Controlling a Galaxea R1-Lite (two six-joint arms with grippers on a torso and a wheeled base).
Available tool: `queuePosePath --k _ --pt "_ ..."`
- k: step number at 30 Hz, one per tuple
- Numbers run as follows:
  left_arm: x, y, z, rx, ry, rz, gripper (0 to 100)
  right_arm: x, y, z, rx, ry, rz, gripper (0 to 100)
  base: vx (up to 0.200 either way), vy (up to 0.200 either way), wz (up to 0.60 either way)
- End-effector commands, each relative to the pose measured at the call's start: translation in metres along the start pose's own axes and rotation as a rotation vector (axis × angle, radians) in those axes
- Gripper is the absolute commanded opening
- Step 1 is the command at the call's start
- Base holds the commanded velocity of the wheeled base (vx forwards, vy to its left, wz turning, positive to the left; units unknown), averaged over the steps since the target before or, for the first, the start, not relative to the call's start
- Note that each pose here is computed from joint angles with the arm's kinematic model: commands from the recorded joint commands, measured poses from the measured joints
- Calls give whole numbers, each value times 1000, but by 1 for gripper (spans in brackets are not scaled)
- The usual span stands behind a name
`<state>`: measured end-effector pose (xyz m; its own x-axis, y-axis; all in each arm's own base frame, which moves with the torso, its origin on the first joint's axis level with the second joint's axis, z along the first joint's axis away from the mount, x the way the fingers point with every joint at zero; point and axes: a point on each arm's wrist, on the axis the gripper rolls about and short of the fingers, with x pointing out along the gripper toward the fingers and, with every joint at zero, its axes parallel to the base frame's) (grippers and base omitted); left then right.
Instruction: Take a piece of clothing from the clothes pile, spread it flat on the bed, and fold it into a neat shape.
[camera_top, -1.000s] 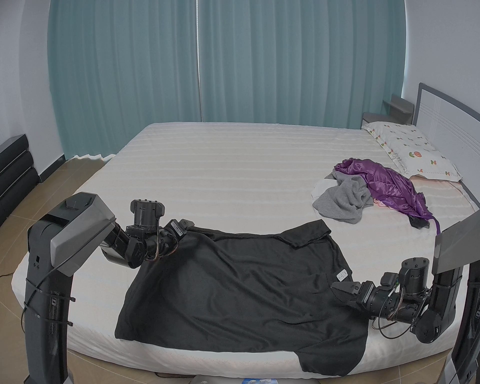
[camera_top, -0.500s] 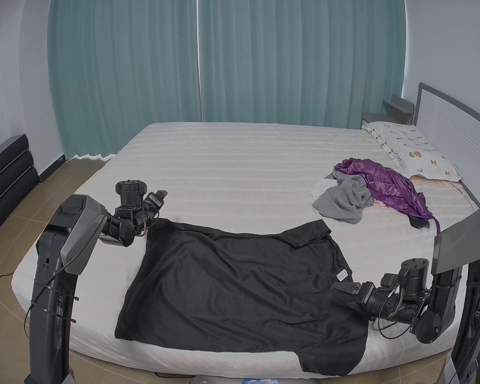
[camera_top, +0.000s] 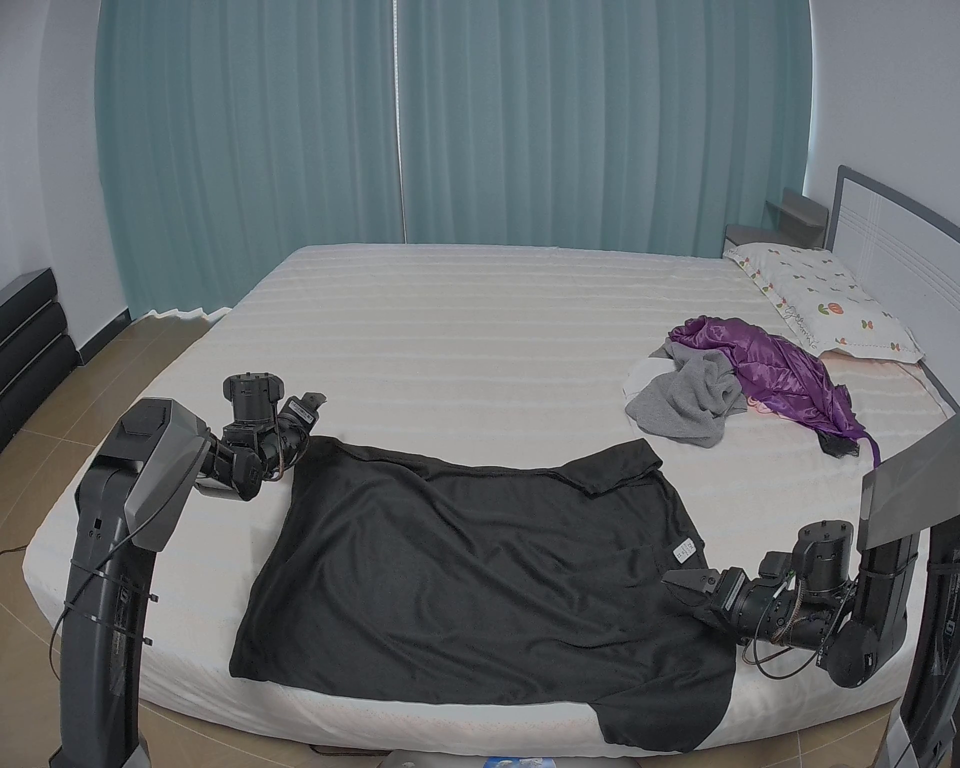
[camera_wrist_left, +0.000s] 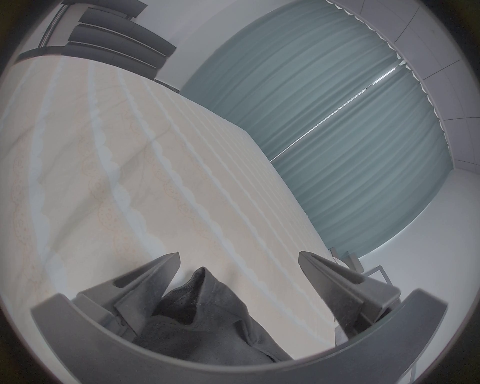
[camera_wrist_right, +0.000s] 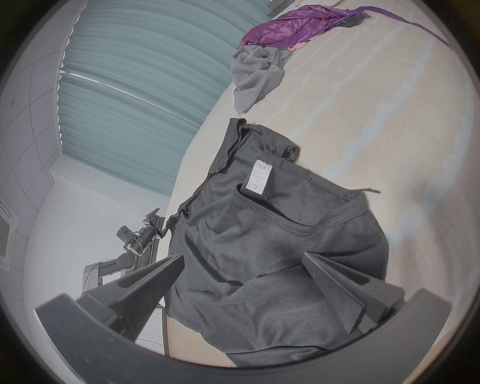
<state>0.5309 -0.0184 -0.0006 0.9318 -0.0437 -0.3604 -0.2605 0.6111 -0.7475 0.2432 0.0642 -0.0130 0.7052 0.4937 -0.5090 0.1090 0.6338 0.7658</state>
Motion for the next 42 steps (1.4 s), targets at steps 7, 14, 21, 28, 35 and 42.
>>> queuePosePath --k 7,14,21,28,35,42 --pt "1 10 -9 4 47 37 100 1 -1 0 -2 -3 3 100 0 0 0" --pt "0 11 -10 4 81 38 0 1 -1 -1 -3 0 4 100 0 0 0" --pt "2 9 -3 2 57 18 0 2 -1 0 -1 -2 5 100 0 0 0" --pt "4 7 8 -1 -20 -5 0 3 2 5 -8 -56 -1 100 0 0 0" --pt "4 4 19 -4 -106 -30 0 18 8 18 -25 -173 -10 100 0 0 0" --pt "8 11 14 -7 -107 -35 0 45 18 42 -55 -334 4 100 0 0 0"
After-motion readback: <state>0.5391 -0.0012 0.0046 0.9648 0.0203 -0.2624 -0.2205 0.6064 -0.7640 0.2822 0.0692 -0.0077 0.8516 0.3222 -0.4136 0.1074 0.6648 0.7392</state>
